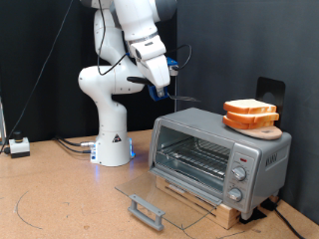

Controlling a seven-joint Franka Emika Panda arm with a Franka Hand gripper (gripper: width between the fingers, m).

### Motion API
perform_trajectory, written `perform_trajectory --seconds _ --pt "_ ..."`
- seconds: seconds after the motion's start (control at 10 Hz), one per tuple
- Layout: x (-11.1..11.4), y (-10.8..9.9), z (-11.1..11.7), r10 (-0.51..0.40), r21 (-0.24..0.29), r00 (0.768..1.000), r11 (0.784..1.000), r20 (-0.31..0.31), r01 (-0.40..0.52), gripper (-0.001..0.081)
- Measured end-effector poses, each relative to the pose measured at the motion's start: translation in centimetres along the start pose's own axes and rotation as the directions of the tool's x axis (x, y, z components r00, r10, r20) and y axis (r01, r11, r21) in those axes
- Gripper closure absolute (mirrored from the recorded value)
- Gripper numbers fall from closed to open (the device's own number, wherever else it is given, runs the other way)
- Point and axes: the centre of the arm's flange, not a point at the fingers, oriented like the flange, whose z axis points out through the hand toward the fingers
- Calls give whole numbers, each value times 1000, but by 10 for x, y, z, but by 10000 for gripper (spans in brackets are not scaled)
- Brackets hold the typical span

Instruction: Make a piece of toast with the oven

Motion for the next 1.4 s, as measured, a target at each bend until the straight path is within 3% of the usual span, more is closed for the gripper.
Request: perform_trajectory --seconds 0.1,0.4,0.6,1.0,1.4 --pt "0 0 2 -12 -15 1000 1000 24 12 393" --pt "6 -3 7 -48 -6 999 999 -17 48 393" --pt "14 -14 20 -102 -12 994 995 -23 102 393" --pt "27 -44 47 -153 29 988 988 -17 153 393" --pt "40 -63 62 -141 13 990 990 -23 142 393"
